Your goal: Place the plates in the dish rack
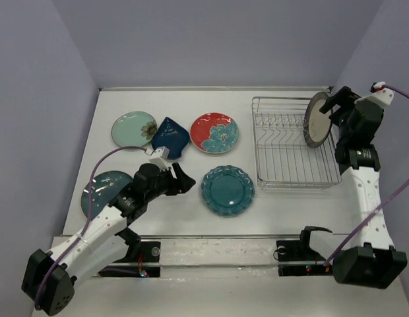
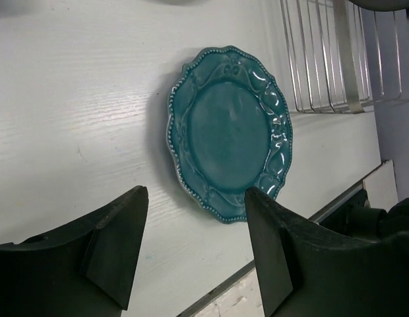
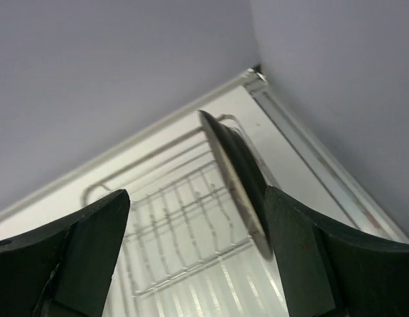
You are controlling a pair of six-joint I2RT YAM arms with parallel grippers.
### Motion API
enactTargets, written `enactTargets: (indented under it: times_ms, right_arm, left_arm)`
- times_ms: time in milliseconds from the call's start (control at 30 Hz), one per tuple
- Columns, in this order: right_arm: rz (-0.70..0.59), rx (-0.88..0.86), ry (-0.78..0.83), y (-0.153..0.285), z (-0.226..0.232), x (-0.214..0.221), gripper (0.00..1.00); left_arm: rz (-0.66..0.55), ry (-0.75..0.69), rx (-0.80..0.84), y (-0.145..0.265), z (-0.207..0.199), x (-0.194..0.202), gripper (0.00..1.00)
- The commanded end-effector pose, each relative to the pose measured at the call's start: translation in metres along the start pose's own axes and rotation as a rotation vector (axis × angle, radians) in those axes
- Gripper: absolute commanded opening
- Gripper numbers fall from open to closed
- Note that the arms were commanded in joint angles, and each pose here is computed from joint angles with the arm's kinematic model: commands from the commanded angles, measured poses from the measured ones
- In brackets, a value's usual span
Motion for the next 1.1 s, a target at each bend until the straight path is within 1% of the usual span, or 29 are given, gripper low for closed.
enactTargets:
  times_ms: [0, 33, 67, 100, 300, 467, 567, 633, 833, 867, 900, 967, 1000, 1067]
  right_arm:
    - [0.058, -0.248, -0.203, 0.04, 0.017, 0.006, 0.89]
    - [0.099, -0.323, -0.209, 0.046, 0.021, 0.012, 0.89]
    - [0.145, -0.351, -0.219, 0.05, 0.022, 0.025, 0.89]
    - [0.169, -0.415, -0.221, 0.058, 0.026, 0.028, 0.89]
    - [0.276, -0.568, -0.235, 0.083, 0.023, 0.055, 0.88]
    - [0.314, -0.606, -0.238, 0.094, 0.016, 0.074, 0.88]
    - [0.328, -0.614, -0.237, 0.098, 0.012, 0.081, 0.87]
    - [0.331, -0.621, -0.238, 0.099, 0.011, 0.084, 0.87]
    - [0.342, -0.644, -0.235, 0.104, 0.009, 0.089, 0.85]
    - [0.344, -0.642, -0.235, 0.104, 0.008, 0.09, 0.85]
    - [0.342, -0.645, -0.234, 0.105, 0.008, 0.09, 0.85]
    - [0.341, -0.651, -0.239, 0.107, 0.008, 0.09, 0.85]
    - [0.345, -0.66, -0.24, 0.108, 0.008, 0.089, 0.85]
    - [0.342, -0.669, -0.242, 0.11, 0.008, 0.089, 0.85]
  left_arm:
    - [-0.026, 0.031, 0.044, -0.023, -0.009, -0.001, 0.72]
    - [-0.012, 0.03, 0.042, -0.028, -0.009, 0.002, 0.73]
    - [0.018, 0.027, 0.039, -0.036, -0.007, 0.007, 0.74]
    - [0.037, 0.017, 0.042, -0.04, -0.008, 0.009, 0.76]
    - [0.12, -0.001, 0.024, -0.066, -0.006, 0.022, 0.76]
    - [0.171, -0.018, 0.018, -0.084, -0.01, 0.033, 0.76]
    - [0.176, -0.013, 0.018, -0.092, -0.012, 0.037, 0.72]
    - [0.182, 0.0, 0.013, -0.096, -0.011, 0.04, 0.68]
    - [0.187, 0.05, 0.012, -0.104, -0.001, 0.056, 0.59]
    - [0.179, 0.056, 0.013, -0.106, 0.001, 0.058, 0.56]
    - [0.178, 0.06, 0.007, -0.106, 0.003, 0.06, 0.51]
    - [0.164, 0.07, 0.004, -0.109, 0.005, 0.062, 0.46]
    - [0.163, 0.075, -0.002, -0.108, 0.008, 0.065, 0.34]
    - [0.146, 0.074, -0.002, -0.107, 0.008, 0.063, 0.17]
Point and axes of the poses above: each gripper's point midway between its finger pads, its own y axis back along the fingers, its own z axis along the line the jaws close on, x = y × z, the point moved 10 cm from there along y, back along the fingers, and after that the axes turned 5 degrees about -y, right-handed, at the moved point
